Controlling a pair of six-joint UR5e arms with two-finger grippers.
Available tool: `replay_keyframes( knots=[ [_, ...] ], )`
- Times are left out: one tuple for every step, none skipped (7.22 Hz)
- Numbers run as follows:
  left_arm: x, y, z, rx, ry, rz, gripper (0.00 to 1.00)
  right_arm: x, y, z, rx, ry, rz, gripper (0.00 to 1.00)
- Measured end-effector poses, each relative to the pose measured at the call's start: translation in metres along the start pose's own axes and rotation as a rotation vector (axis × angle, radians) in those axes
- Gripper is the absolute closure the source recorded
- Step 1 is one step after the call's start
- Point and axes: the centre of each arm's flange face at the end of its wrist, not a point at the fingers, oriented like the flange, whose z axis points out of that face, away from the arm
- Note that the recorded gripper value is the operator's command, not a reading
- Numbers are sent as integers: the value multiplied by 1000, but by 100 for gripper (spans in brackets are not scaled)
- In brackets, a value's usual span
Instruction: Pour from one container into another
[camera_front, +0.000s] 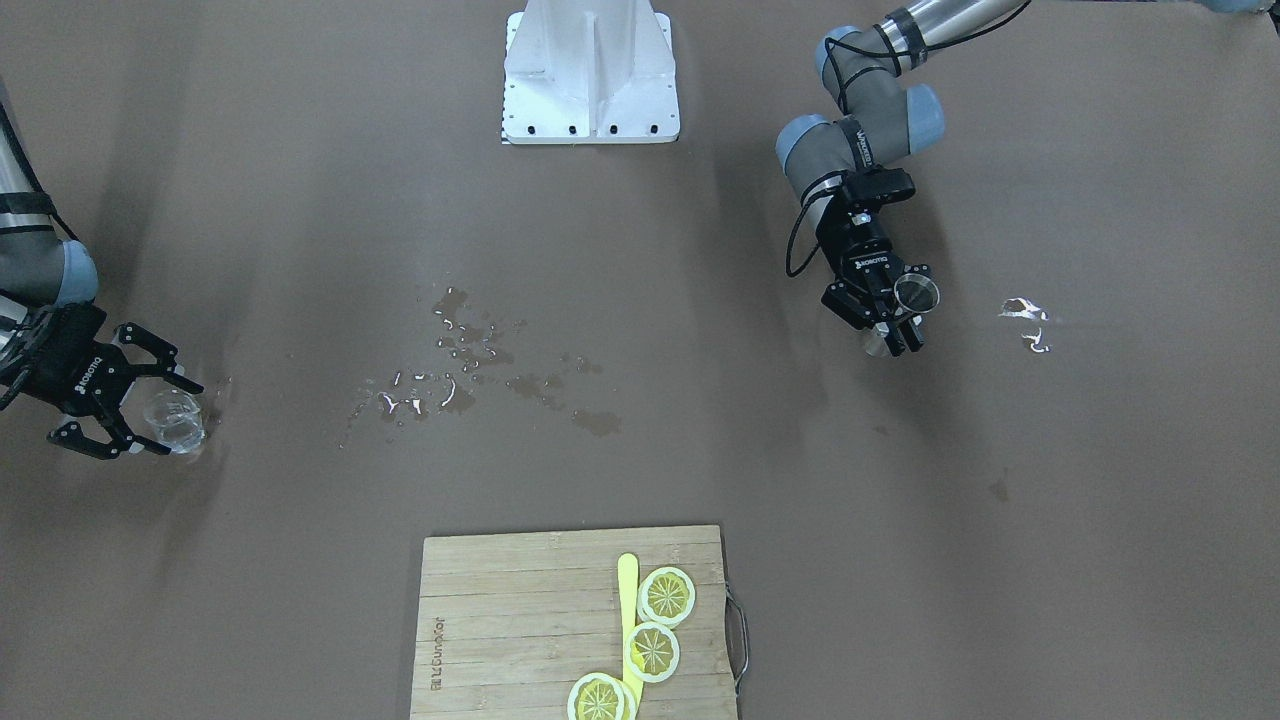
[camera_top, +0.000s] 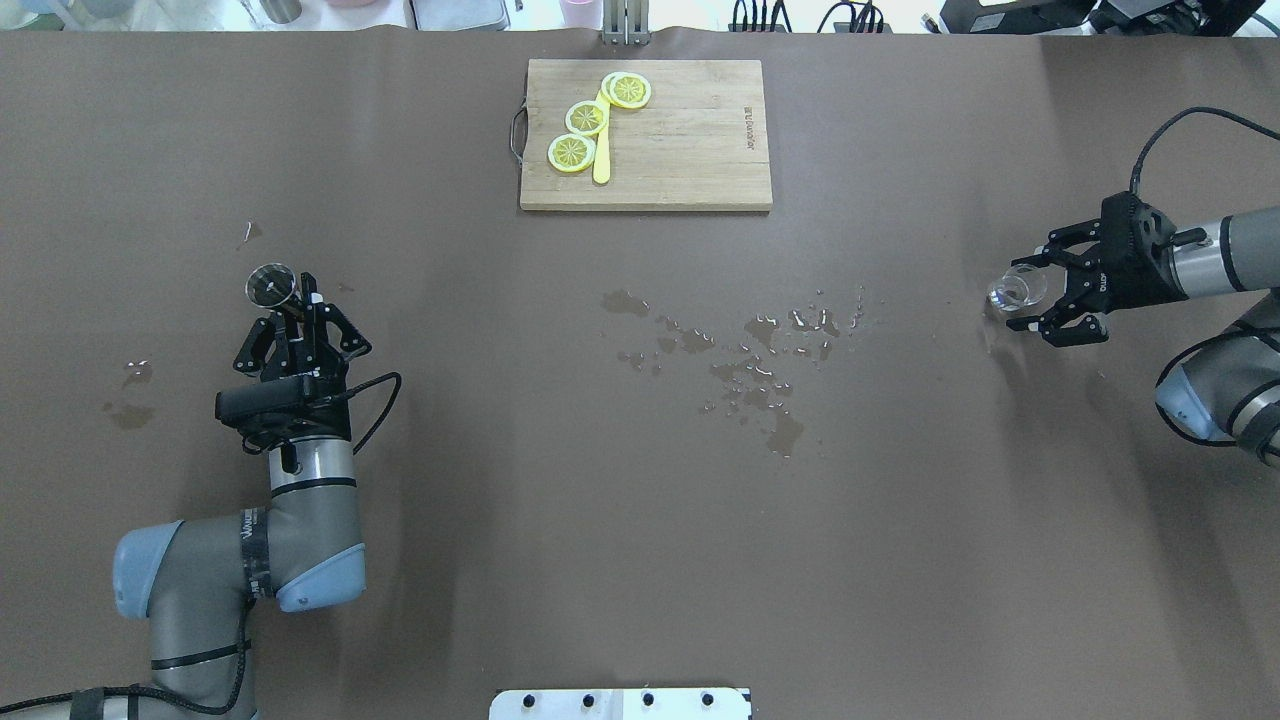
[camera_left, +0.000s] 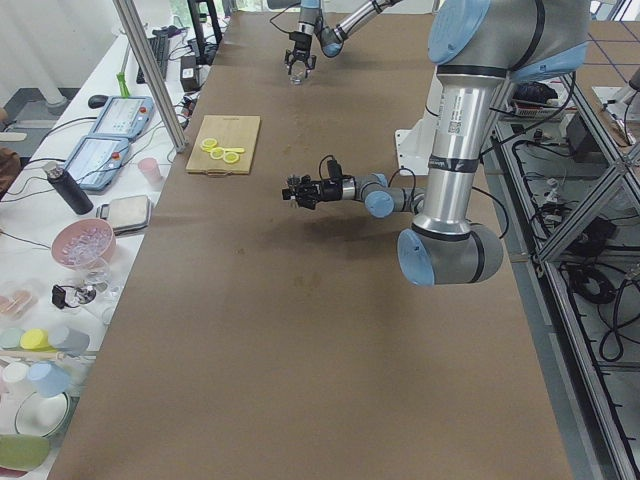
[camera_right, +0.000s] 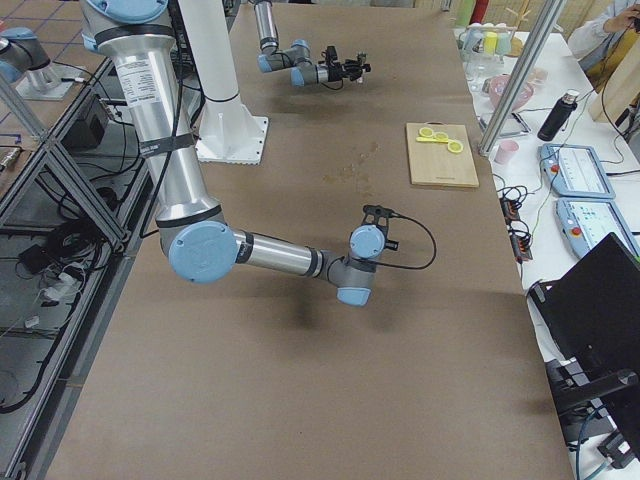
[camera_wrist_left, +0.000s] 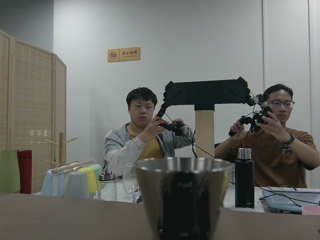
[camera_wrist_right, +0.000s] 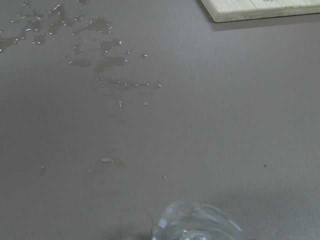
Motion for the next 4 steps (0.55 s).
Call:
replay_keyframes(
  knots=[
    [1,4,-7,5,15,-3,100,0,0,0,0,-1,0,0],
    [2,8,-13,12,28,2,100,0,0,1,1,-2,-1,0],
    [2,13,-19,12,38,8,100,-1,0,1,1,-3,-1,0],
    [1,20,-25,9,45,10,100,-1,0,1,1,-3,-1,0]
  ],
)
